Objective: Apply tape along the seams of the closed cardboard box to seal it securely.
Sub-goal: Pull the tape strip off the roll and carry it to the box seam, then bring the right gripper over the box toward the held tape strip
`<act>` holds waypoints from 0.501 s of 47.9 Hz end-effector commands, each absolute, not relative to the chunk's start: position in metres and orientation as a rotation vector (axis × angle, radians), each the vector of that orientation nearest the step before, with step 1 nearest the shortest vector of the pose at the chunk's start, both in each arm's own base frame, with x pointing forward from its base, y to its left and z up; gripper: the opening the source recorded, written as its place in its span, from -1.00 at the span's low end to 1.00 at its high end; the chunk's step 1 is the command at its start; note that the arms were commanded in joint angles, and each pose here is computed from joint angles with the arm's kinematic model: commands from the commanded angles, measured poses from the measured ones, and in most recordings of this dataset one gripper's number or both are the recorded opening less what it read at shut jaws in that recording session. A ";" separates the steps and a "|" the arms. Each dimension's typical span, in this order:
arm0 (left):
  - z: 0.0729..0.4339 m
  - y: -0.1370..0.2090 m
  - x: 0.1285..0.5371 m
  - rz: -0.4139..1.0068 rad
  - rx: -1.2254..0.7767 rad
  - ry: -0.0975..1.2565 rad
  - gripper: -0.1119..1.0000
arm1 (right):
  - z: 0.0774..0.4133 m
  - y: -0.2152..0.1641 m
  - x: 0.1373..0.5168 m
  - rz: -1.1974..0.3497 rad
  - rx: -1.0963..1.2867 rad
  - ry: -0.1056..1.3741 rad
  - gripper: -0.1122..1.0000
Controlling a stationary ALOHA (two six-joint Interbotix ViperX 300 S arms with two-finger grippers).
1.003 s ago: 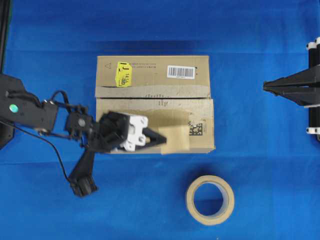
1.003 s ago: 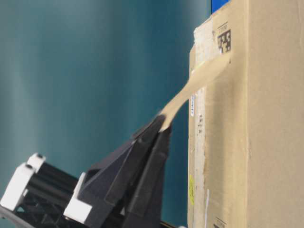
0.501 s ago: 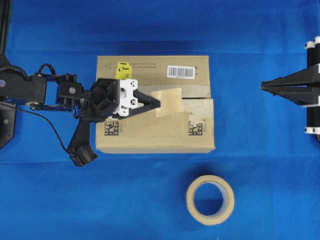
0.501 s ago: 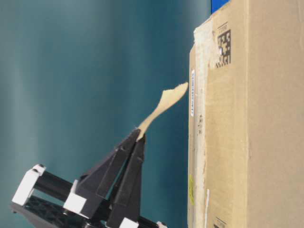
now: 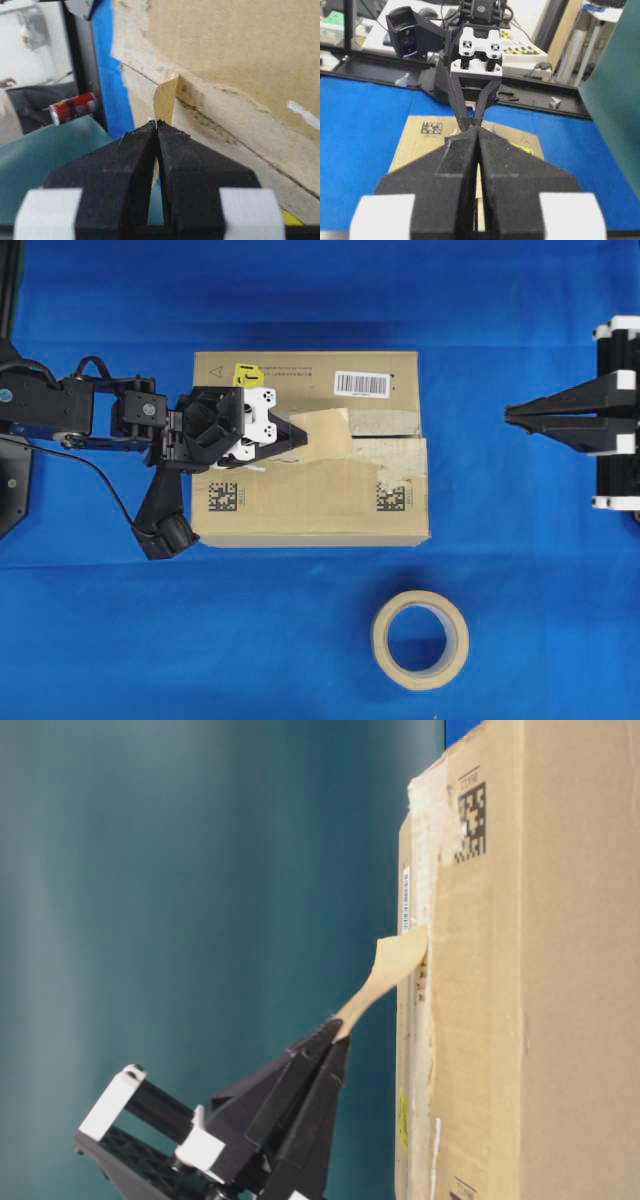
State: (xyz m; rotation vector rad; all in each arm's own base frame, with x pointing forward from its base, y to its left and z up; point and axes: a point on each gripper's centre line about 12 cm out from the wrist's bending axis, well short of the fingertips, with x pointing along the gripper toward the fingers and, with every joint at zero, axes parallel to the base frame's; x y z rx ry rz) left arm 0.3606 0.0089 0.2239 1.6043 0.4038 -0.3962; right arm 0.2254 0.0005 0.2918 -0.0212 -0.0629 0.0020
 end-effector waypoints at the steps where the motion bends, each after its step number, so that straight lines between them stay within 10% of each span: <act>1: 0.233 0.009 0.362 -0.382 1.606 0.391 -0.78 | 0.302 0.000 0.231 0.002 -0.021 -0.104 -0.81; 24: 0.219 0.011 0.361 -0.445 1.588 0.456 -0.78 | 0.281 -0.012 0.284 -0.050 0.032 -0.030 -0.80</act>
